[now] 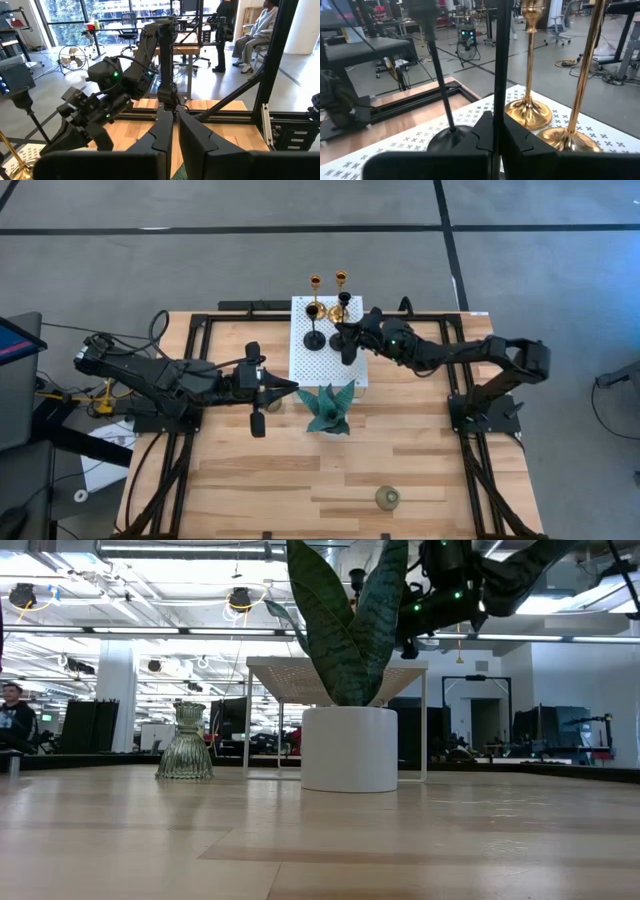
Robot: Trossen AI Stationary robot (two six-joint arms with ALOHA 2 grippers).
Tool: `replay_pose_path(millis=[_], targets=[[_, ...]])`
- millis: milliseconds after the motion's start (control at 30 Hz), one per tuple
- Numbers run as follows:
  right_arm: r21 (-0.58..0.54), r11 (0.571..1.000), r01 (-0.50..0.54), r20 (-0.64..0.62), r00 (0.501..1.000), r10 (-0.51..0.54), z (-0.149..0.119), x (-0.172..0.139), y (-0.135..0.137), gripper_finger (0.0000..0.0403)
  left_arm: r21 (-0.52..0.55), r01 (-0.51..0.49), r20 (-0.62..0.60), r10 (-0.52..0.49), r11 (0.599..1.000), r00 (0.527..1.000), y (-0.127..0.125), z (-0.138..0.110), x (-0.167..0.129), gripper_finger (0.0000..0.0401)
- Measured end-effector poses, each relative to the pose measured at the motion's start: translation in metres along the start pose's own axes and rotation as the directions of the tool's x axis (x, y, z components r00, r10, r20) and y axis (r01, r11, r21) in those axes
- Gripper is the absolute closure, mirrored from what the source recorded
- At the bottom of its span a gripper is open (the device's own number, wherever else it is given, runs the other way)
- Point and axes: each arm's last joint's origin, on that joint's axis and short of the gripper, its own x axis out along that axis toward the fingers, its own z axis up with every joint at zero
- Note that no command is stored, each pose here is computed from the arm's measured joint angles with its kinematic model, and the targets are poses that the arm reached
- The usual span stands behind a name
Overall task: Pick & Place candle stick holders
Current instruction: Put the black candle holder on the shelf aligned with the black candle holder
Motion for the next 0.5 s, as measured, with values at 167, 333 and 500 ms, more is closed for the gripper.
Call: replay_pose_path(millis=[167,333,500], targets=[[-0.003,1.0,0.007,-0.001,1.0,-0.007,-0.0017,0.0021,-0.002,0.0403,0.001,0.0,-0.001,0.0,1.0,1.0,-0.0001,-0.0002,0.0001,0.0377],[-0.051,0.999,0.008,-0.007,1.0,-0.009,-0.001,0.0012,-0.0026,0.0403,0.002,0.001,-0.003,-0.001,1.0,1.0,-0.0001,-0.0004,0.0001,0.0377],[-0.057,0.998,0.018,-0.025,0.999,-0.02,-0.002,0.0014,-0.0055,0.0392,0.002,0.0,-0.003,0.0,1.0,1.0,-0.0001,-0.0004,0.0001,0.0379]])
